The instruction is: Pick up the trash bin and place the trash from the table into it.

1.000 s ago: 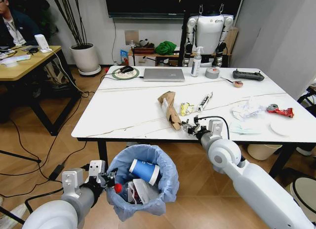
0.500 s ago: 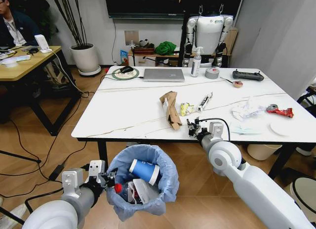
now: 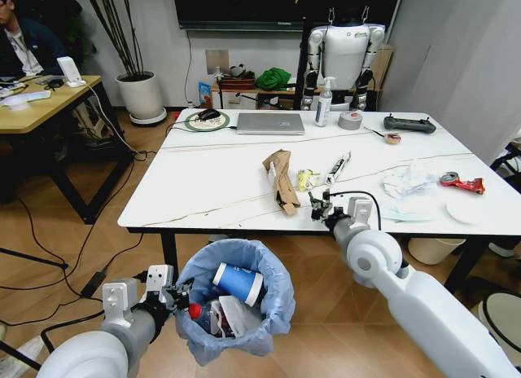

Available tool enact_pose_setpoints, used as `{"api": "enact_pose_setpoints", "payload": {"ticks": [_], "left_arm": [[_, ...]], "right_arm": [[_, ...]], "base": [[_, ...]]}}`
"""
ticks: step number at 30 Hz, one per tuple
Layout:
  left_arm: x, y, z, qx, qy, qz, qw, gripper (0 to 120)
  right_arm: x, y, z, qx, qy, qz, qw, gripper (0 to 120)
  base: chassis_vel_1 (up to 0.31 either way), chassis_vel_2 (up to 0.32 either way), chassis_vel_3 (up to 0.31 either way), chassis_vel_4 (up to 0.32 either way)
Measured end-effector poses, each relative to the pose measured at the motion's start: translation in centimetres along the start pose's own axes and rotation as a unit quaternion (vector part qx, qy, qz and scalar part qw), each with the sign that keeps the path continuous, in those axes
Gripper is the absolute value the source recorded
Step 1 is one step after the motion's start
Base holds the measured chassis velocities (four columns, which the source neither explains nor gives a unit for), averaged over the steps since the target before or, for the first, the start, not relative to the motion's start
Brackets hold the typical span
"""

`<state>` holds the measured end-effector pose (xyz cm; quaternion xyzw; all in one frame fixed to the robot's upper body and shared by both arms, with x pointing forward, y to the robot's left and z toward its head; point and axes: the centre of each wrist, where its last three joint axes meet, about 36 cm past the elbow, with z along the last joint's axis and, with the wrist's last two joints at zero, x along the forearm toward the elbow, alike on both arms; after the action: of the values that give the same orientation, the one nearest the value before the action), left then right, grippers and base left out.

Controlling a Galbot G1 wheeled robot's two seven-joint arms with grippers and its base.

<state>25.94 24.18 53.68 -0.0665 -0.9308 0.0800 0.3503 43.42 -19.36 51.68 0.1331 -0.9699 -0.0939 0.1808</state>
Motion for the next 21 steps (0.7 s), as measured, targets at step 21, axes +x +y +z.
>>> {"api": "enact_pose_setpoints", "payload": {"ticks": [21], "left_arm": [[0.0,0.0,-0.1,0.006,-0.004,-0.001,1.0,2]], "right_arm": [[13.0,6.1,-0.7,-0.008,0.006,-0.425,0.905,0]], "base": [[0.0,0.0,0.0,0.0]]}}
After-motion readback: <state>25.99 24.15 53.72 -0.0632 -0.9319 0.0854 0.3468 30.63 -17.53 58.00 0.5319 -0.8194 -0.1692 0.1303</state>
